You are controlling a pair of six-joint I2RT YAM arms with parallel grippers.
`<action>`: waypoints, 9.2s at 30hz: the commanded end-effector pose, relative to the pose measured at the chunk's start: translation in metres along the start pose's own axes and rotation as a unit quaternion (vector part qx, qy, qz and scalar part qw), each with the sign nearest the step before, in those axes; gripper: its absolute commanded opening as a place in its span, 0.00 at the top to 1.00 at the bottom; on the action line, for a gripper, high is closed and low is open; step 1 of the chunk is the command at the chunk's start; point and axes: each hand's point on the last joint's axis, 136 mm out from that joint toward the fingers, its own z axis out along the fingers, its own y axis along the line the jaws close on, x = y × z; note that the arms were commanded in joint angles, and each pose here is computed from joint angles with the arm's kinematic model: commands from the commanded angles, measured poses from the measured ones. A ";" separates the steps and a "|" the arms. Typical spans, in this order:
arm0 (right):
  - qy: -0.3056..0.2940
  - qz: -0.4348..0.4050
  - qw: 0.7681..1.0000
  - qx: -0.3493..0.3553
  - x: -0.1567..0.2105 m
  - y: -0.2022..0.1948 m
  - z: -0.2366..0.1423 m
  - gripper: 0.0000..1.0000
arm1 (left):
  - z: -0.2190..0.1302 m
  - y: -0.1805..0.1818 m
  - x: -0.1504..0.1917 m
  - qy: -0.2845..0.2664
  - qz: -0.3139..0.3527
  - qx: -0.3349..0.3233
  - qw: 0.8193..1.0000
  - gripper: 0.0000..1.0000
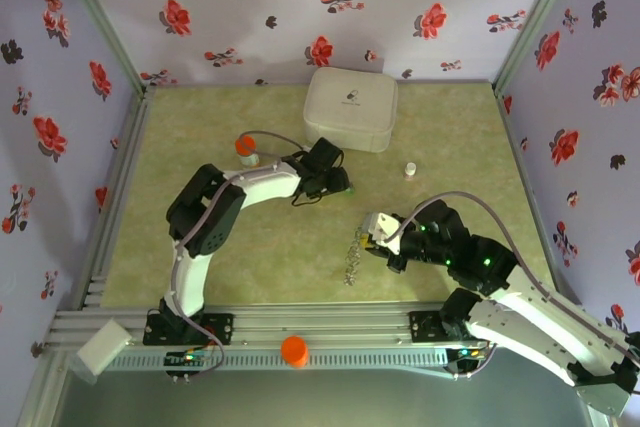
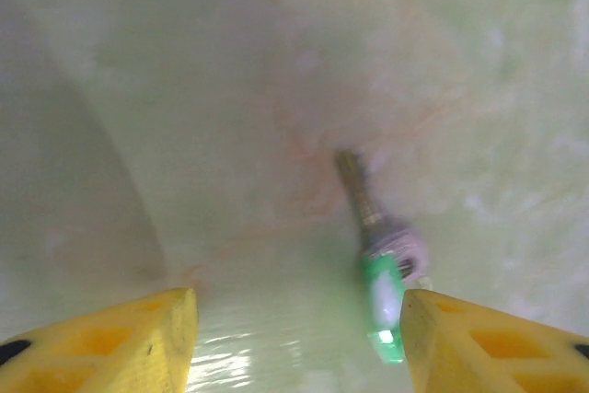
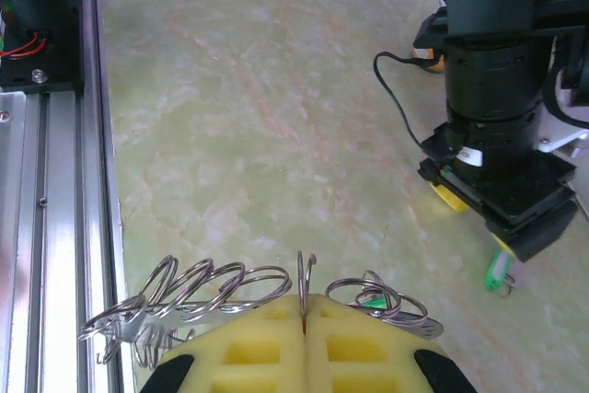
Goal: Put the keys on the keyring
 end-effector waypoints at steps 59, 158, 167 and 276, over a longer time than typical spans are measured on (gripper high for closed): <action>-0.031 -0.006 0.999 0.011 -0.014 -0.014 0.046 1.00 | -0.117 0.160 0.090 -0.034 -0.086 -0.068 0.993 0.86; -0.021 -0.030 0.999 -0.021 -0.008 0.006 0.043 1.00 | -0.095 0.116 0.117 0.271 0.655 -0.098 0.699 0.65; -0.018 -0.031 0.999 -0.021 -0.007 0.006 0.043 1.00 | -0.100 0.126 0.119 0.282 0.650 -0.108 0.697 0.66; -0.005 -0.033 0.999 -0.033 -0.004 0.012 0.045 1.00 | -0.103 0.147 0.112 0.194 0.482 -0.240 0.820 0.87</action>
